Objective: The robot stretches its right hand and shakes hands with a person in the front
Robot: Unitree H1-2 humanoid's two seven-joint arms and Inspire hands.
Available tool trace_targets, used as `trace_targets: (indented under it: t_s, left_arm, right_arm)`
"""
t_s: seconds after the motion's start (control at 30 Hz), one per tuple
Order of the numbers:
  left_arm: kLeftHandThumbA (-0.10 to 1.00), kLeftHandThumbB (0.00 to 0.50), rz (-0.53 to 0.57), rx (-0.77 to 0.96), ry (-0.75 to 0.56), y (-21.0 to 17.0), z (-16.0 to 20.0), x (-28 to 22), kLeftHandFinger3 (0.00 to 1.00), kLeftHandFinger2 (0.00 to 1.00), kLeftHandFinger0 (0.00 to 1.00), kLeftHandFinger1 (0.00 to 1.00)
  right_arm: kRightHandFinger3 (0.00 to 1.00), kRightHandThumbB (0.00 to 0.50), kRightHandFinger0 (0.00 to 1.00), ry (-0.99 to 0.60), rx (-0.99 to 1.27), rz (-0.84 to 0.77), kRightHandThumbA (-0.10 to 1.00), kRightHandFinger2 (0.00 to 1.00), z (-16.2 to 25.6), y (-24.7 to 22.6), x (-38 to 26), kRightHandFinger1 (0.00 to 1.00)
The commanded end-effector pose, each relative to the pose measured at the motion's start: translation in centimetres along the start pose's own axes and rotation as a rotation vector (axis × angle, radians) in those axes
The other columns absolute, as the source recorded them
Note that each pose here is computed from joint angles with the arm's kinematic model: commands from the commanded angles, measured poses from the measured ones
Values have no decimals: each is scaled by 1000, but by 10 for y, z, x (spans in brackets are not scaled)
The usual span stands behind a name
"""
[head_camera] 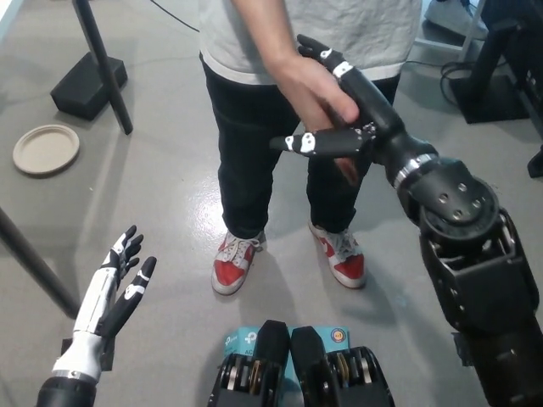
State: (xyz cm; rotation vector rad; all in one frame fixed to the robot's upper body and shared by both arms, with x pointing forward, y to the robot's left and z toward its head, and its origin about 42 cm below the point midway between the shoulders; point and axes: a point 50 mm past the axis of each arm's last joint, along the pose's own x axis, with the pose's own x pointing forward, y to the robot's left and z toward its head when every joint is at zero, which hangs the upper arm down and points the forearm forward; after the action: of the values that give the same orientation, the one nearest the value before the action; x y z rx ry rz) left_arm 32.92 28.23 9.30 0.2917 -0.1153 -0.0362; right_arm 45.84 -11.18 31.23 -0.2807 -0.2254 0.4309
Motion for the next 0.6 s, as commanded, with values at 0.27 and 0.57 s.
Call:
trace_targets:
  t_s: [0.27, 0.57]
  left_arm:
    - [799, 129, 29, 9, -86, 9, 15, 6, 1000, 1000, 1000, 1000]
    - [816, 133, 30, 5, -86, 9, 18, 8, 1000, 1000, 1000, 1000]
  right_arm:
    - [1000, 435, 1000, 10, -57, -47, 1000, 1000, 13, -18, 48, 1000]
    - [1000, 414, 1000, -7, -63, -73, 973, 1000, 26, -16, 67, 1000]
